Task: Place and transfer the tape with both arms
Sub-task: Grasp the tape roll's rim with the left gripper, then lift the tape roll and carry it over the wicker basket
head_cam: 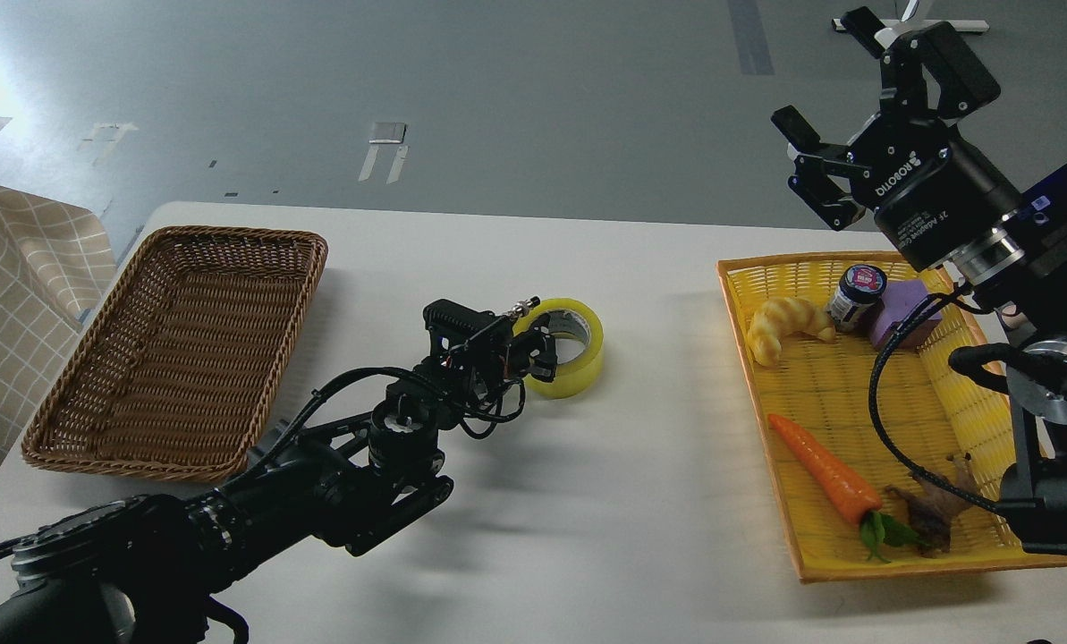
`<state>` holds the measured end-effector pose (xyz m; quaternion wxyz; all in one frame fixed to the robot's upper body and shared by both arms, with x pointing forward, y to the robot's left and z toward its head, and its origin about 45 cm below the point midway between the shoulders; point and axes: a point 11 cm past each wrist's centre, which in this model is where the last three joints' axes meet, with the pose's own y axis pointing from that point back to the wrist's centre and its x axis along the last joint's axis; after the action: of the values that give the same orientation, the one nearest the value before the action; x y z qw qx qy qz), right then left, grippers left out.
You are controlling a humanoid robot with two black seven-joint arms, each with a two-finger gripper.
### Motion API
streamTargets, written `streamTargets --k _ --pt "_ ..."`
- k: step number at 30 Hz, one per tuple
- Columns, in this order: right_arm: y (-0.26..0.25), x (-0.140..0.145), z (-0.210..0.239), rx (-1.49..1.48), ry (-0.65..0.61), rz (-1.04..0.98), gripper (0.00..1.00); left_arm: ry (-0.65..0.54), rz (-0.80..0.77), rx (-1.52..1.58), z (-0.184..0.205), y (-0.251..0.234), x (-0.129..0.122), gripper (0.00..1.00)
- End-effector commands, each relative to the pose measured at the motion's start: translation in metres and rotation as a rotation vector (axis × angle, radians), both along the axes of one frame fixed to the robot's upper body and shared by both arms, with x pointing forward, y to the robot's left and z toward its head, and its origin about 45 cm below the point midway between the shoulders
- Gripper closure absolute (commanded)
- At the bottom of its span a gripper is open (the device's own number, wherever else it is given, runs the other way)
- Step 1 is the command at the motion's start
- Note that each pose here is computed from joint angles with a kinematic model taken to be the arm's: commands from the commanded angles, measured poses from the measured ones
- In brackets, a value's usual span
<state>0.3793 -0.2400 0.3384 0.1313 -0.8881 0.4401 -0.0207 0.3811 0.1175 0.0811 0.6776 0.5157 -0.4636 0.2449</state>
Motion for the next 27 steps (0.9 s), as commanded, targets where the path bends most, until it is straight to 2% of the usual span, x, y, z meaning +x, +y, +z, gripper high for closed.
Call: streamTargets --k 1,8,17,22,27 --pt "0.000 0.000 -0.002 -0.006 0.004 -0.002 0.02 -0.002 0.006 -0.020 0.005 -0.002 0.003 0.95" --pt "-0.001 -0.001 -0.004 -0.006 0.006 -0.004 0.02 -0.029 0.000 -0.040 0.021 -0.009 0.014 0.95" --pt "-0.001 -0.001 -0.004 -0.006 0.006 -0.004 0.02 -0.092 -0.020 -0.068 0.066 -0.017 0.041 0.95" --pt "-0.001 -0.001 -0.004 -0.005 0.007 -0.004 0.02 -0.102 -0.022 -0.042 0.084 0.002 0.051 0.95" --pt "-0.001 -0.001 -0.004 -0.004 0.007 -0.005 0.02 -0.146 -0.010 0.027 0.112 0.042 0.065 0.95"
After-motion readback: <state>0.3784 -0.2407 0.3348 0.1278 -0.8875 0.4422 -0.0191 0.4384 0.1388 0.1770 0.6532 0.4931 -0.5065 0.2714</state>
